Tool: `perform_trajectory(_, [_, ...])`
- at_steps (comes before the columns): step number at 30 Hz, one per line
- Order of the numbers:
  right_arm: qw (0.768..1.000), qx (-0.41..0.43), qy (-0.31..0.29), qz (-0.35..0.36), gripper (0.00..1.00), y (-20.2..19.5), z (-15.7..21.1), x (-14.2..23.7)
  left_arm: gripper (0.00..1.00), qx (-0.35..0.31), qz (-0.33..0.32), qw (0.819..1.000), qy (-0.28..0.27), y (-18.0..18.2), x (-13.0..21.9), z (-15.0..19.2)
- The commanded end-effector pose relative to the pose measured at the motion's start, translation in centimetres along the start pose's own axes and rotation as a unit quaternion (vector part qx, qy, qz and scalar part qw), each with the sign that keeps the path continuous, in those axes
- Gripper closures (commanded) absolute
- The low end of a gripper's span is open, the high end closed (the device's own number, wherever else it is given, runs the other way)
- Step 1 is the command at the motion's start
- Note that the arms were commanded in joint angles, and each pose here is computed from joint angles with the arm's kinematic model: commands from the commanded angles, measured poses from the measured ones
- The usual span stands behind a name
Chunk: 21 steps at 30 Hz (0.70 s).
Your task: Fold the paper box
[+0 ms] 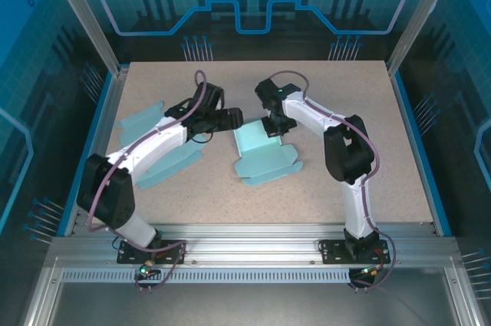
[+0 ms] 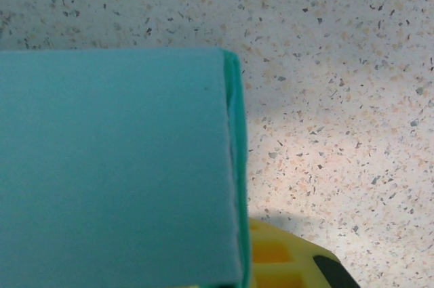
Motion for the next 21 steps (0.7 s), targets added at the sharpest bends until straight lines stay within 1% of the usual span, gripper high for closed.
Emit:
perform_trajectory(1, [0.988,0.059,0.144,0.015,0.88,0.0,5.2,-3.6,0.18,0.034,0.029,0.998,-0.032,0.7,1.7,-1.7])
perform_trajectory(5, [0.987,0.069,0.145,0.015,0.83,0.2,4.0,-4.0,0.18,0.046,0.018,0.998,-0.04,2.4,2.1,-2.0])
perform_trajectory(6, [0.986,0.071,0.151,0.016,0.82,0.2,3.8,-4.5,0.18,0.049,0.017,0.998,-0.04,2.6,2.0,-2.0])
perform_trajectory(10, [0.985,0.077,0.152,0.025,0.82,0.2,2.3,-5.2,0.18,0.054,0.016,0.998,-0.041,3.2,1.8,-2.0])
perform_trajectory(12, [0.984,0.08,0.154,0.029,0.84,0.2,1.8,-5.4,0.18,0.055,0.017,0.998,-0.039,3.3,1.7,-2.0])
perform_trajectory(16, [0.983,0.084,0.157,0.043,0.86,-0.2,1.6,-5.7,0.18,0.057,0.016,0.998,-0.039,3.8,1.5,-1.9])
perform_trajectory(19, [0.978,0.094,0.167,0.081,0.94,-1.1,2.2,-6.3,0.19,0.057,0.019,0.997,-0.043,3.9,1.6,-1.9])
perform_trajectory(21, [0.97,0.107,0.179,0.126,0.95,-1.8,2.9,-7.1,0.18,0.056,0.023,0.997,-0.046,3.8,1.6,-2.0])
Point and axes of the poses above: each hand's point on the last joint's axis, 136 mm out from that joint toward the fingers, its own x axis back along the fingers, its own y axis along the line the jaws close on, z = x × y, the point moved 2 cm from there along x, back along the fingers, and after that the axes turned 4 degrees about x, right-handed, at the moved point
